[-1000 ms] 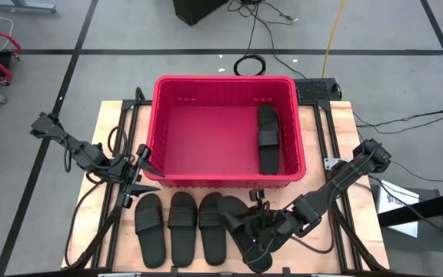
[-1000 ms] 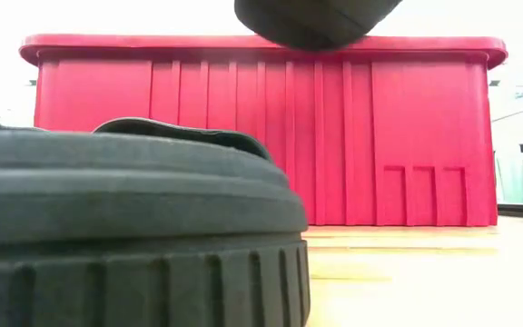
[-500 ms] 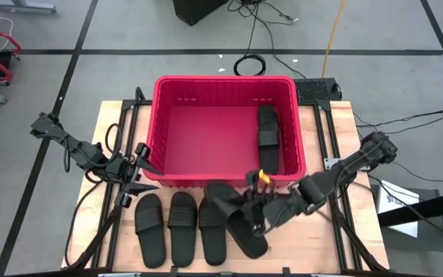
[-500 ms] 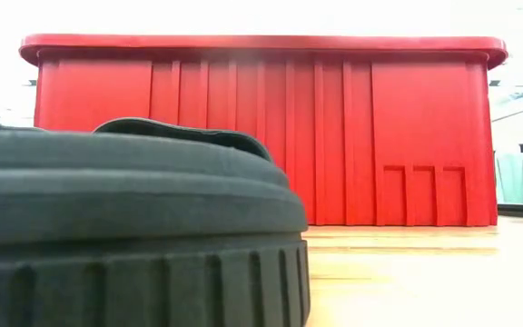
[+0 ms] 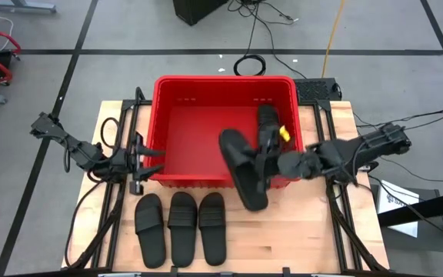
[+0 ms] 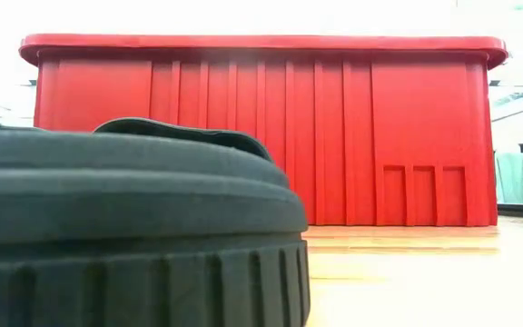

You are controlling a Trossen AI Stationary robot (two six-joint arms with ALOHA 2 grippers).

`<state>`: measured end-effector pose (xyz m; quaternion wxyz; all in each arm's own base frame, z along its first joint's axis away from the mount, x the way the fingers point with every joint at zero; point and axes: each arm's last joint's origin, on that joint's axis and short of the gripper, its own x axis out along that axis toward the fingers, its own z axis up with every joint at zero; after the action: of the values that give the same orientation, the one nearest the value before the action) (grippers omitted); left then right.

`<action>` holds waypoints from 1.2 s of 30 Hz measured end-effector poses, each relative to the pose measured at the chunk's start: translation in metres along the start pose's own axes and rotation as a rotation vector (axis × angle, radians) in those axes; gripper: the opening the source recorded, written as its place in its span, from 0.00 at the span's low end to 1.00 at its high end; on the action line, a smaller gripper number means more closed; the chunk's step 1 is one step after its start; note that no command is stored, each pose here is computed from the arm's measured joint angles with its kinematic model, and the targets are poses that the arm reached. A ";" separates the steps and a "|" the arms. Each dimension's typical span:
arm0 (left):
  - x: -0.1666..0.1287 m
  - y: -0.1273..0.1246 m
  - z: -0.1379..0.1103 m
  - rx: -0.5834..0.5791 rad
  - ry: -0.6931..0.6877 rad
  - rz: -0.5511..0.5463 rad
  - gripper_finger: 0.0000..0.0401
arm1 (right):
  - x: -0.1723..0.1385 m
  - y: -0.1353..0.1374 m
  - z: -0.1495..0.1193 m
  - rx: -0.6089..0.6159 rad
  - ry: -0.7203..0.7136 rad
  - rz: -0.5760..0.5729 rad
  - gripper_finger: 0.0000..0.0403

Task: Pick and place slides into bin
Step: Put the black slide into the red bin

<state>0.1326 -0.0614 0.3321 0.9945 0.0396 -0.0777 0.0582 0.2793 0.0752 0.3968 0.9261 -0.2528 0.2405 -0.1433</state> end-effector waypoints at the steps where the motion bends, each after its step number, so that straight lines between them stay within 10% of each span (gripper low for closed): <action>1: 0.000 0.002 0.000 0.012 0.005 0.043 0.45 | 0.001 -0.007 -0.003 0.003 0.021 -0.026 0.04; 19: -0.017 0.069 0.008 0.052 -0.036 0.419 0.45 | 0.073 -0.117 -0.087 0.106 0.218 -0.183 0.04; 36: -0.010 0.106 -0.001 -0.001 -0.028 0.501 0.45 | 0.126 -0.115 -0.167 0.162 0.319 -0.124 0.04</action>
<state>0.1102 0.0426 0.3368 0.9479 0.0194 -0.0987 0.3023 0.2826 -0.1363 0.2849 0.8830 -0.1658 0.3557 -0.2575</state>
